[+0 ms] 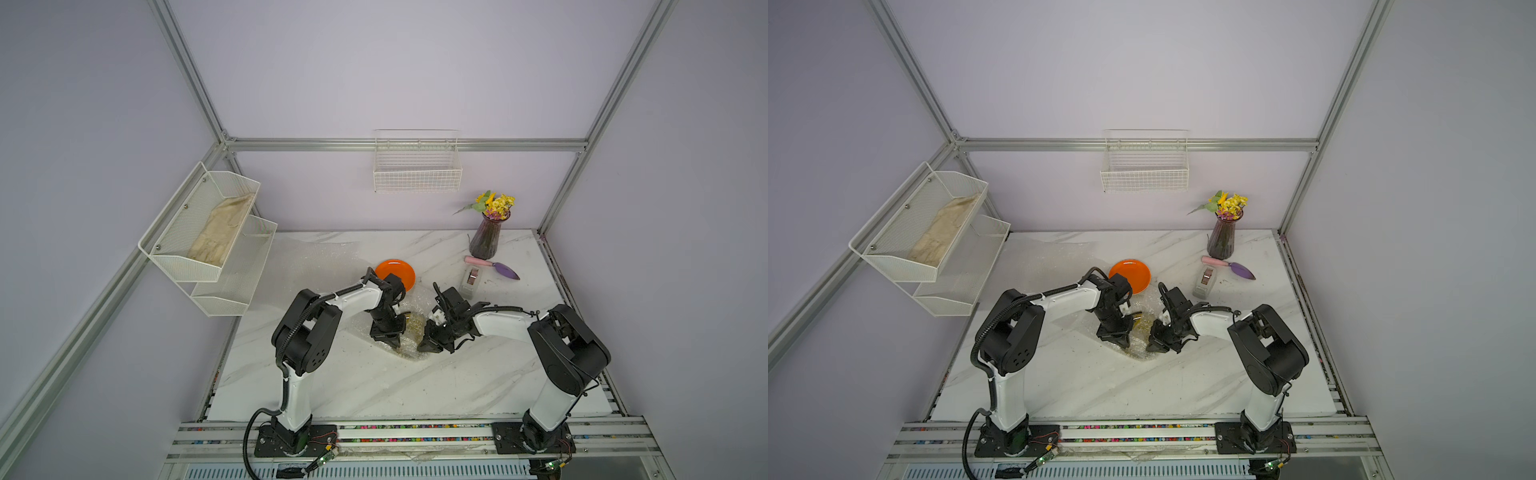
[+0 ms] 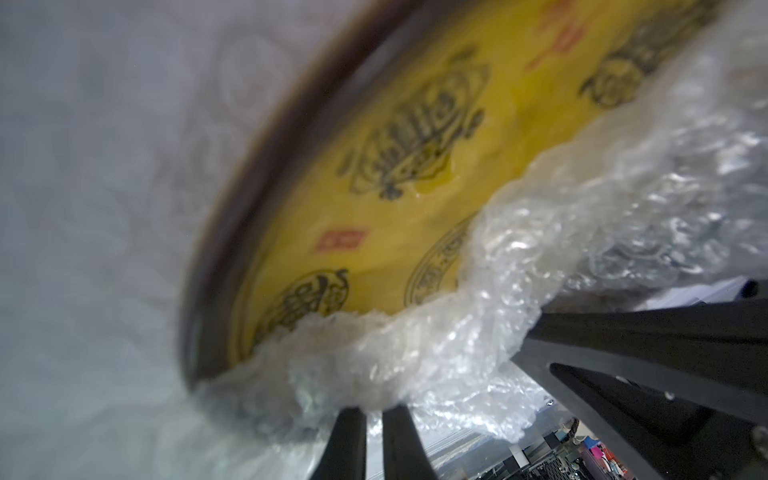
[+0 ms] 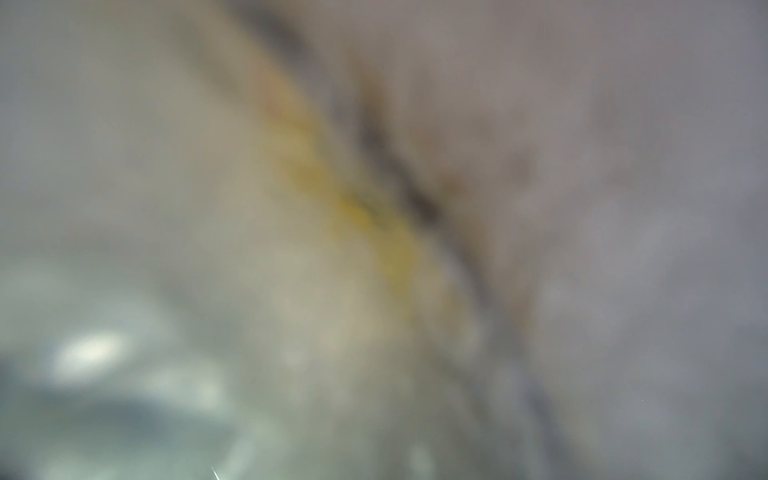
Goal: Wrap dinner plates in bubble wrap
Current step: Wrap the plate in the bubble wrap.
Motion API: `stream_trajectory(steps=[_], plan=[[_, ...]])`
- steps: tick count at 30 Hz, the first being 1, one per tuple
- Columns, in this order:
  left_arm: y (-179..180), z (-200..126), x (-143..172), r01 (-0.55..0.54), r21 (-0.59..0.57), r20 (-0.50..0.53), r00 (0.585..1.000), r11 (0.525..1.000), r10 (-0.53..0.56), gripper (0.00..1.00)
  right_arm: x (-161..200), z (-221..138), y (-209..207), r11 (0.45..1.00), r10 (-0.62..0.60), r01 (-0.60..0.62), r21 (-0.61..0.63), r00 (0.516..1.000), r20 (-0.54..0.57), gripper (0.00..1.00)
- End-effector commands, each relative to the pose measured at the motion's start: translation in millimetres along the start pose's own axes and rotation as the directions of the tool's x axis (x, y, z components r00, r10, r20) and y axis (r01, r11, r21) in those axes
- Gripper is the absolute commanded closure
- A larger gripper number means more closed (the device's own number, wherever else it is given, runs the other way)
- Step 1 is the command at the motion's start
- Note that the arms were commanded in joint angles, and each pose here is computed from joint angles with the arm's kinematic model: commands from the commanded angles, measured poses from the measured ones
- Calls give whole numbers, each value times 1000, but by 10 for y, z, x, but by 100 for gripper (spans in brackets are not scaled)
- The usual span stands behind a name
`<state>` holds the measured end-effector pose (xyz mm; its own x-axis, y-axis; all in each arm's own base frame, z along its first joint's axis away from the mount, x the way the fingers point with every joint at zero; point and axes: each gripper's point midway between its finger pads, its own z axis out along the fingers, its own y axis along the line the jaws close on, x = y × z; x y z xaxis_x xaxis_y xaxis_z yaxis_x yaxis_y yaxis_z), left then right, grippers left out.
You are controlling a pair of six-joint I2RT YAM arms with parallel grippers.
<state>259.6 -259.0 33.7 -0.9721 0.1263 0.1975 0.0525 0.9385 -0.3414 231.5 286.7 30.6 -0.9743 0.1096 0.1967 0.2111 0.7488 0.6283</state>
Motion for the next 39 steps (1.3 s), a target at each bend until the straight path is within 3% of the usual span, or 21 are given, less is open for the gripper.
stream_trajectory(steps=[1,4,6,12,19,22,24,28,31,33,39], plan=[[-118,-515,-135,-39,-25,118,992,999,41,87,62,104,-231,995,80,-79,67,997,-10,100],[-310,-859,-170,-37,11,186,982,999,34,86,71,105,-222,995,81,-80,66,997,-6,100],[-453,-868,-202,-46,44,194,980,998,36,86,80,110,-232,994,87,-87,64,996,-6,100],[-505,-438,-200,-65,11,123,990,998,64,87,104,97,-214,995,79,-77,67,997,-17,100],[-144,65,-74,-33,-59,27,999,998,35,88,100,57,-152,996,69,-68,62,997,-17,100],[12,250,13,-17,-85,-15,1000,996,16,89,-67,-142,29,1000,27,-27,9,999,43,100],[86,315,54,-10,-100,-30,1000,995,7,89,-244,-345,79,999,19,-16,-31,995,99,91],[122,366,98,-9,-99,-42,999,995,5,89,-677,-729,-133,995,71,-54,-89,977,200,55],[124,370,102,-7,-96,-40,999,995,3,89,-982,-907,-218,987,86,-49,-152,965,248,40],[129,375,113,-2,-95,-41,999,995,-2,89,-1127,-898,-201,981,77,-28,-192,964,256,37],[164,409,162,3,-95,-52,999,995,-8,89,-1564,-724,-148,969,76,-5,-246,957,280,37]])
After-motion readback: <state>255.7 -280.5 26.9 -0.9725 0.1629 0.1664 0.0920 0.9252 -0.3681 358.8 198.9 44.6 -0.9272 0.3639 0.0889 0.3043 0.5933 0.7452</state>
